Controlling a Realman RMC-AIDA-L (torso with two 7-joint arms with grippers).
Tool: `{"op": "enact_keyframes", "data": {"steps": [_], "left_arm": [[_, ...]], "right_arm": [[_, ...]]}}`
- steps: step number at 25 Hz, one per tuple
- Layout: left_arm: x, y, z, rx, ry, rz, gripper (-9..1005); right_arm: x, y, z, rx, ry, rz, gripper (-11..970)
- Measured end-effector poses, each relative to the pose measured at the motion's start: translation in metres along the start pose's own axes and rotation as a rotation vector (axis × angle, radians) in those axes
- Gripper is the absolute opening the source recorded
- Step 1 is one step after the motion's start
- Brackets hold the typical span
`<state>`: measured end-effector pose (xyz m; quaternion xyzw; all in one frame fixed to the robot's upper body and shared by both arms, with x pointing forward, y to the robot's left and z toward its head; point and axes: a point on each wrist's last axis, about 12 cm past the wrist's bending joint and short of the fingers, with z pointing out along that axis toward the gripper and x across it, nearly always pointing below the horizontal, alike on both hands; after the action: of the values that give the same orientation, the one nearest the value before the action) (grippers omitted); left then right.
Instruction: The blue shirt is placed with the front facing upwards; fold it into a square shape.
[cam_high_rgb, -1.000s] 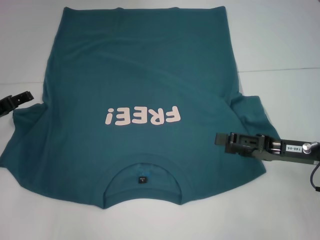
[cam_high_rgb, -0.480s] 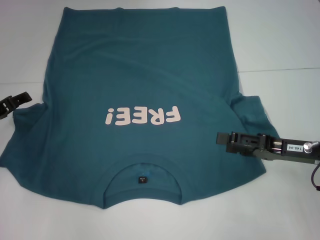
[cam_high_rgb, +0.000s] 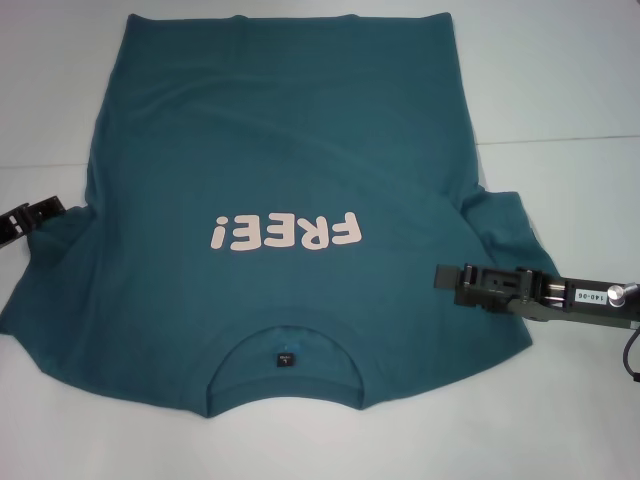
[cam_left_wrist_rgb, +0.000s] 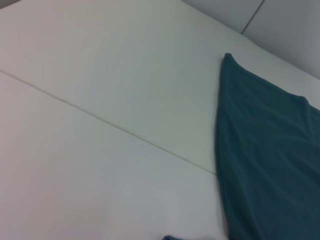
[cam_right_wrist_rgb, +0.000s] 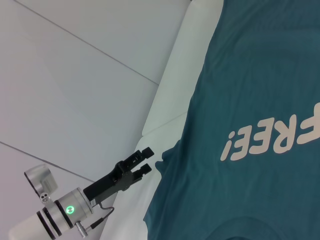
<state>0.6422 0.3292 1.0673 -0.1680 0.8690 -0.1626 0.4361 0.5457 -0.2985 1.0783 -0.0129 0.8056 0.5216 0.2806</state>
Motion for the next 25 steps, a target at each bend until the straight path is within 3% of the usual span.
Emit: {"op": "enact_keyframes", "data": {"steps": [9, 25], "left_arm": [[0.005, -0.010, 0.008, -0.018, 0.008, 0.042, 933], [0.006, -0.012, 0.010, -0.041, 0.003, 0.067, 934]], "right_arm": [[0.000, 0.000, 0.000, 0.002, 0.000, 0.005, 930], [0.000, -0.001, -0.001, 0.003, 0.000, 0.009, 930]]}}
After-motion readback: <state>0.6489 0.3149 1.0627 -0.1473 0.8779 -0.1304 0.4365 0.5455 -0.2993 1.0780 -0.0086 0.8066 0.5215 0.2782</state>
